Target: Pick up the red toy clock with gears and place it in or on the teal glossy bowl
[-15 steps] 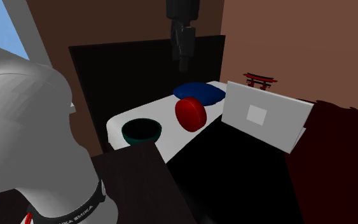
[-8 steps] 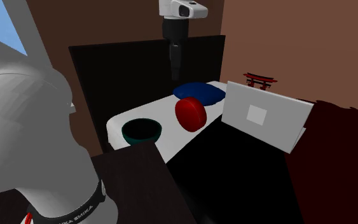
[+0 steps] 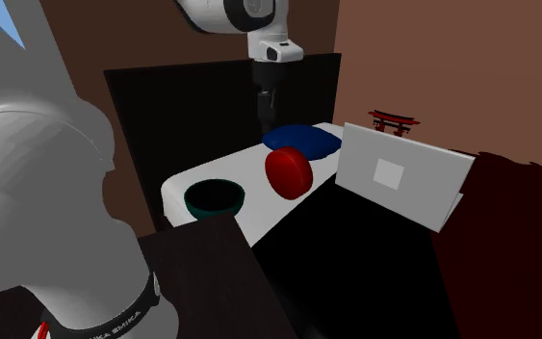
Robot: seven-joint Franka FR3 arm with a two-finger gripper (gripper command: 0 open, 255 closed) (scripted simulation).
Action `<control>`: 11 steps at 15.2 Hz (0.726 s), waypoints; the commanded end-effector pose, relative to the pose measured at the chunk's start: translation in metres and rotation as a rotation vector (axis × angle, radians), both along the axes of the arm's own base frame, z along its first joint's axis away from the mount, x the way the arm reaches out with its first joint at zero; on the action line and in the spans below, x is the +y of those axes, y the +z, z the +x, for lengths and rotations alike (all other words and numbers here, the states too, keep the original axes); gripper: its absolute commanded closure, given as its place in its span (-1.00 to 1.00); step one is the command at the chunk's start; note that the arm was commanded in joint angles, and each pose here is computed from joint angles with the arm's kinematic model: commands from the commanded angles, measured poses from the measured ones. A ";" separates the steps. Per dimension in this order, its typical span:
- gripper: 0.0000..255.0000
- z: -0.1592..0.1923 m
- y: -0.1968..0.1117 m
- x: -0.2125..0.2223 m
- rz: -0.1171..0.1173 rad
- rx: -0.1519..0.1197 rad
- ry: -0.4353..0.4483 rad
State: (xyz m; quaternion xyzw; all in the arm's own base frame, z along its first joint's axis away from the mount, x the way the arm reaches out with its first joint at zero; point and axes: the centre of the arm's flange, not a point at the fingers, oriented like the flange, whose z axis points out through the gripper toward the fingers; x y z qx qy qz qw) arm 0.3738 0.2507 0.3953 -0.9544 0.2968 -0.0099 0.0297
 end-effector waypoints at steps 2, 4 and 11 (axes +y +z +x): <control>-1.00 0.019 -0.023 0.028 -0.010 0.000 -0.078; -1.00 0.033 -0.038 0.046 -0.018 0.000 -0.127; -1.00 0.088 -0.093 0.101 -0.048 0.001 -0.298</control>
